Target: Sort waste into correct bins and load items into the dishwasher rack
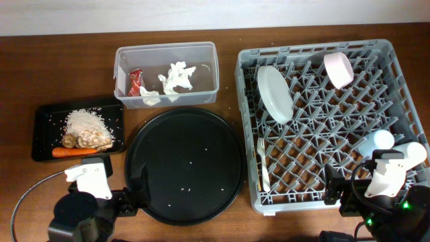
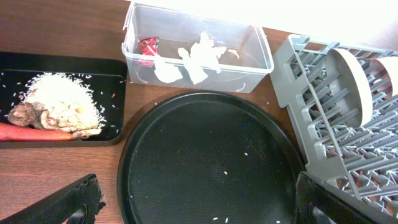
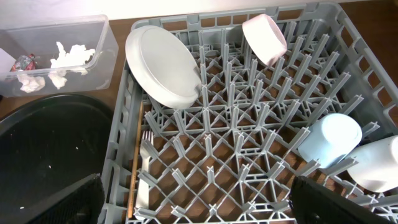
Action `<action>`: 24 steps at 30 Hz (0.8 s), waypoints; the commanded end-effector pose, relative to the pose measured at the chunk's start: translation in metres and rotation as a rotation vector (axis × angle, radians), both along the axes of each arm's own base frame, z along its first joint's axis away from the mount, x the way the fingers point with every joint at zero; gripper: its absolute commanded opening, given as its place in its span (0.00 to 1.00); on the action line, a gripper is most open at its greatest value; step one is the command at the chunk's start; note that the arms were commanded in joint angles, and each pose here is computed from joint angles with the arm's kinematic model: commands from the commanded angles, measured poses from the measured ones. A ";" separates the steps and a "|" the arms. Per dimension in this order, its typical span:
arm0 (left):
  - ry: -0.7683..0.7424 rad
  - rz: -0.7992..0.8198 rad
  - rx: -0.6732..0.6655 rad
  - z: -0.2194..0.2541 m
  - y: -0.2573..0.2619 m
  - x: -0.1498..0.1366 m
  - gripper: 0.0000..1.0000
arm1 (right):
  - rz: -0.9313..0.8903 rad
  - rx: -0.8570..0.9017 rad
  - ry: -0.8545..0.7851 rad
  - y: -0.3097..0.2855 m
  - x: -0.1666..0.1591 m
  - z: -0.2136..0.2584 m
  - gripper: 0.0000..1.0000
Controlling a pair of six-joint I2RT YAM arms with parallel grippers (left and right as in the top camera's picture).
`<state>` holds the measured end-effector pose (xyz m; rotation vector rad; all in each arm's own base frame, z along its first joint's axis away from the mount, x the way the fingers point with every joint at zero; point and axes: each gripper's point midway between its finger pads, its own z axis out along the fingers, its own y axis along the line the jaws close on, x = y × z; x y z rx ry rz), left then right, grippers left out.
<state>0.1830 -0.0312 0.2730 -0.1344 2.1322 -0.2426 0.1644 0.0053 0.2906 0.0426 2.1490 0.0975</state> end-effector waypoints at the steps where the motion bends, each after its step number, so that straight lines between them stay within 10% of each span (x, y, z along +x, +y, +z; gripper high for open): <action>1: 0.007 0.015 -0.002 -0.004 0.002 0.000 0.99 | 0.007 -0.008 0.004 0.000 0.001 -0.002 0.98; 8: 0.007 0.015 -0.002 -0.004 0.002 0.000 0.99 | 0.197 -0.074 -0.232 0.027 -0.014 0.011 0.98; 24: 0.007 0.015 -0.002 -0.004 0.002 0.000 0.99 | 0.109 -0.168 -0.671 0.020 0.080 -0.096 0.98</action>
